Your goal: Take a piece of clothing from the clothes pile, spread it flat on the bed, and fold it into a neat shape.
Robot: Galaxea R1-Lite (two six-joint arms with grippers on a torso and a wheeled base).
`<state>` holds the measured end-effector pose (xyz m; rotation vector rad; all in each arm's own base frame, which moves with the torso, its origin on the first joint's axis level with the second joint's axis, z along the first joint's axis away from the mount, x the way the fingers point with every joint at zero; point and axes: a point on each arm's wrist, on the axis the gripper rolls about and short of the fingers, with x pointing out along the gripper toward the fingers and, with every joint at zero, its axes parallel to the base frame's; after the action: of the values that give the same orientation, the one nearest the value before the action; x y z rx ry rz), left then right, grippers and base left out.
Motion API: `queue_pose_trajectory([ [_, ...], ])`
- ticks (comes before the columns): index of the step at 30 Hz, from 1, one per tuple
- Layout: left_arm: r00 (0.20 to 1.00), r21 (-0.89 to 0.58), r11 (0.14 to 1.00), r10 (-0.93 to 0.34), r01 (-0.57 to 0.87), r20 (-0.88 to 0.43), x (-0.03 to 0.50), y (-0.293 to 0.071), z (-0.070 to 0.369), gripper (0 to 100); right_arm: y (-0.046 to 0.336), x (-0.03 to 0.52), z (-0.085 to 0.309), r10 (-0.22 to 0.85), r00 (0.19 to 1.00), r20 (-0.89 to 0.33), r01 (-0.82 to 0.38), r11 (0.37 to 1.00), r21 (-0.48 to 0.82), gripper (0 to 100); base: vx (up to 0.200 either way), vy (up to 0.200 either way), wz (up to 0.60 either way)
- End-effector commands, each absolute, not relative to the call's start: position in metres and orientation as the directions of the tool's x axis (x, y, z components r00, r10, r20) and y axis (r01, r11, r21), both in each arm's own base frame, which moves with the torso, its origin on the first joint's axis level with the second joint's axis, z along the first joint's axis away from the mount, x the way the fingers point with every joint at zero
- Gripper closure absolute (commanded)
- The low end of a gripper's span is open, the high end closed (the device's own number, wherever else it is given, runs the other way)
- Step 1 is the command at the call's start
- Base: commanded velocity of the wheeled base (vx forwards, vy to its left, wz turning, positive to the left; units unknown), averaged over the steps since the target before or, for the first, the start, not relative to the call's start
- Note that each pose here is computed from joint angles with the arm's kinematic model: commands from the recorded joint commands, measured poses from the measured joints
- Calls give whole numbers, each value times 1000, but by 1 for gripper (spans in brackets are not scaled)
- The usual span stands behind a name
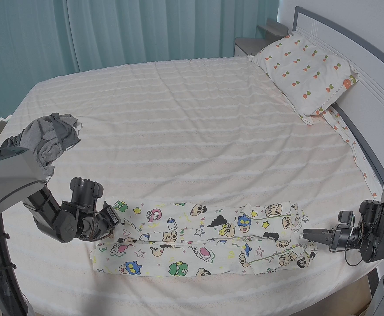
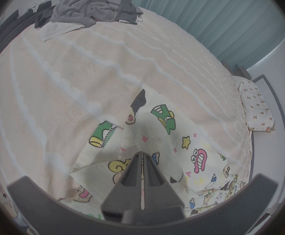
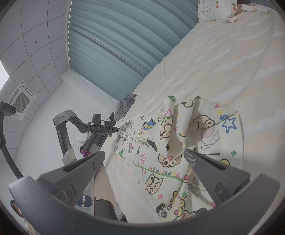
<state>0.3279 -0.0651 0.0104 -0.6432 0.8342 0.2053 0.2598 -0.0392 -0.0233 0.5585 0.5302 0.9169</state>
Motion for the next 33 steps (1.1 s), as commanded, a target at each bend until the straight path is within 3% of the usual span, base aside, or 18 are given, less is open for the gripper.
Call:
queue_pose_trajectory([
  [1,639,-429,798,-73,-423,-766,332,-68,-3,100,-39,260,-23,843,506,-183,-588,492,642,0,0,0,0],
  [8,606,-390,806,-50,-445,-794,329,-64,-4,100,-39,260,-23,844,504,-183,-589,491,643,0,0,0,0],
  [25,634,-333,816,53,-473,-771,327,-41,12,100,-39,260,-22,843,506,-182,-590,492,640,0,0,0,0],
  [28,632,-350,799,48,-489,-773,324,-34,23,100,-39,261,-23,842,507,-183,-589,494,640,0,0,0,0],
  [33,680,-553,664,-92,-503,-728,311,-11,61,100,-41,268,-16,832,526,-176,-604,511,612,0,0,0,0],
])
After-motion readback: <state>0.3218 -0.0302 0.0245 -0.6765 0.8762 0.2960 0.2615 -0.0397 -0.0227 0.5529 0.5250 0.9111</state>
